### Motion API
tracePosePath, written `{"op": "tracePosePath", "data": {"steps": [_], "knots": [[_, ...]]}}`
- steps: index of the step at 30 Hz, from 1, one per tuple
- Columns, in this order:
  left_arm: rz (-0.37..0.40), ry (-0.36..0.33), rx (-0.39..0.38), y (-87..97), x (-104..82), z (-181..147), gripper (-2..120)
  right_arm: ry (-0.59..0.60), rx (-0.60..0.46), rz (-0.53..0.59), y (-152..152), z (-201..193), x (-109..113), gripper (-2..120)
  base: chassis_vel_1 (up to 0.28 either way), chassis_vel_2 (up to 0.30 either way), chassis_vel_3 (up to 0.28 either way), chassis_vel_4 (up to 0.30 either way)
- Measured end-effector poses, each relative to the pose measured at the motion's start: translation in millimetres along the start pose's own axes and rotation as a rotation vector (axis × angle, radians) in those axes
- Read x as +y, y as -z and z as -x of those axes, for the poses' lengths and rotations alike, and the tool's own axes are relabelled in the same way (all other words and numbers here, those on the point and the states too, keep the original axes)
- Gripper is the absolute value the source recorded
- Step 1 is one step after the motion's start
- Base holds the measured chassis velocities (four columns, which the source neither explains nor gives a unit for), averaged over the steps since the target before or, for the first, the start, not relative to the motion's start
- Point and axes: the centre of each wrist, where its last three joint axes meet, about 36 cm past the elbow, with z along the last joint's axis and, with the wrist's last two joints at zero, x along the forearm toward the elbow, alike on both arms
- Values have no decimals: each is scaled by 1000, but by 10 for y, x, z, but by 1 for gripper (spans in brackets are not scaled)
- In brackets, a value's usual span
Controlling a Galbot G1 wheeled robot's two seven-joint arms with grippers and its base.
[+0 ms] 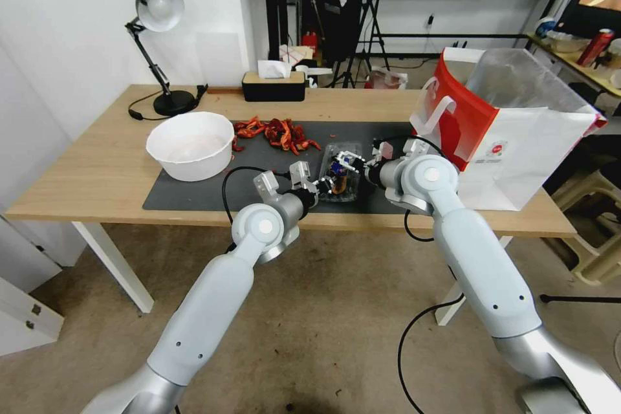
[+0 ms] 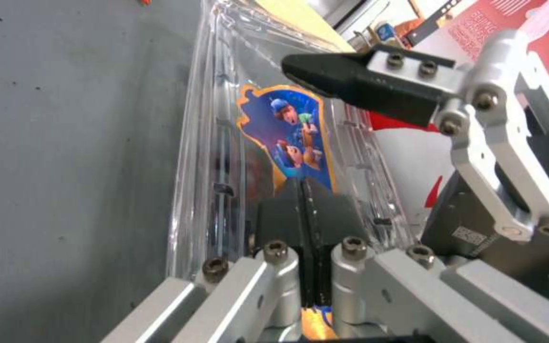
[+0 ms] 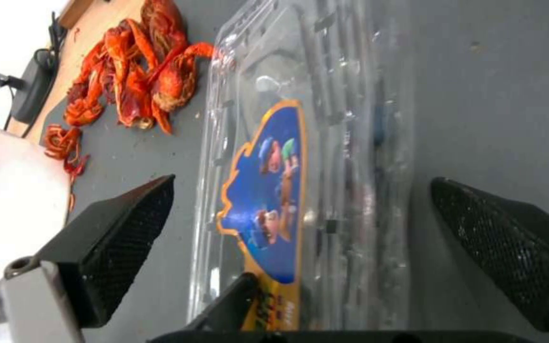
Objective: Close the takeout container lid, then place the container into the takeout bag.
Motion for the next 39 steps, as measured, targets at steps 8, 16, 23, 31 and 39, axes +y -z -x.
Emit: {"op": "tracePosePath", "data": {"steps": [8,16,23,31,39], "knots": [[0,3,-7,0,9,-4,0,-13,28,18,20,73,64,88,0,0,0,0],[-1,3,-10,-1,13,-13,0,-22,39,29,-3,127,75,62,0,0,0,0],[-1,4,-13,2,17,-22,0,-29,43,34,-24,151,52,39,0,0,0,0],[-1,2,-15,4,19,-31,0,-33,44,43,-44,168,23,14,0,0,0,0],[-3,-9,-36,33,9,-151,0,-30,34,47,-45,149,9,2,0,0,0,0]]}}
